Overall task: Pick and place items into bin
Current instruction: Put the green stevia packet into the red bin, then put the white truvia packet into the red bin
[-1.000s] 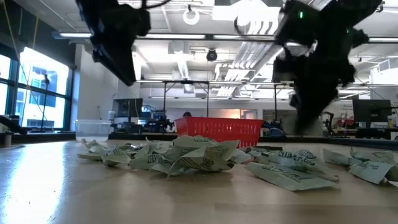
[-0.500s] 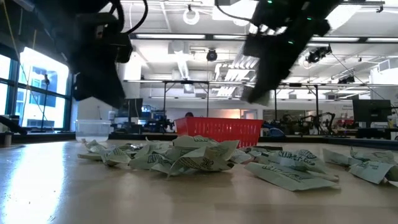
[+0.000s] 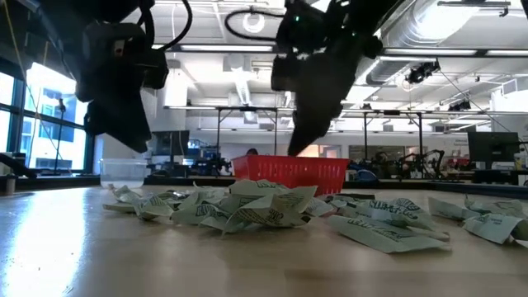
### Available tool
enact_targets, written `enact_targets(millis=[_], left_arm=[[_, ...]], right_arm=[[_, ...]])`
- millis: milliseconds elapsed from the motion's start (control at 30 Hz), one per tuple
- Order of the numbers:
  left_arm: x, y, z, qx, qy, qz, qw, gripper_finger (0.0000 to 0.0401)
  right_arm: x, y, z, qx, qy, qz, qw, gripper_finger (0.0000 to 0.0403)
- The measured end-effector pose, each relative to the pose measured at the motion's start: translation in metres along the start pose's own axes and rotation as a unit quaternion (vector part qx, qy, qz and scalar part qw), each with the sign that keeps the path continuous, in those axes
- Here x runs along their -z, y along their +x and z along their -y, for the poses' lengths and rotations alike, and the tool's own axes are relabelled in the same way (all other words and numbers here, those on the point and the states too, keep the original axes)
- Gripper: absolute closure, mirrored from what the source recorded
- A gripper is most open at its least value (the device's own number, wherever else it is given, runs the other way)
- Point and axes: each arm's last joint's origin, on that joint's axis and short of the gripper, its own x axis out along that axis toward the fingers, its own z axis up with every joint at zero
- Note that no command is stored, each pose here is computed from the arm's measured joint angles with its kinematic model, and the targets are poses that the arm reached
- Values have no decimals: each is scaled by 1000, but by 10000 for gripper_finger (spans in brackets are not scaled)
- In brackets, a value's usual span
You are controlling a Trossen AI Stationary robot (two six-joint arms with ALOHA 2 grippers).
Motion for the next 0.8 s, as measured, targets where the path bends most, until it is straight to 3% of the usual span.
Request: enact_targets(millis=[200, 333, 467, 800], left_arm=[[-4, 0, 0, -24, 97, 38, 994, 183], [-6, 4, 2, -25, 184, 46, 982, 158], [-5, 20, 6, 1, 246, 36, 969, 152], [-13, 48, 3, -9, 303, 10, 953, 155]], right_arm=[[1, -26, -16, 99, -29, 9, 995, 164], [7, -43, -28, 172, -34, 4, 985, 111], [20, -54, -42, 209, -22, -17, 977, 82], [58, -51, -67, 196, 40, -49, 979, 64]])
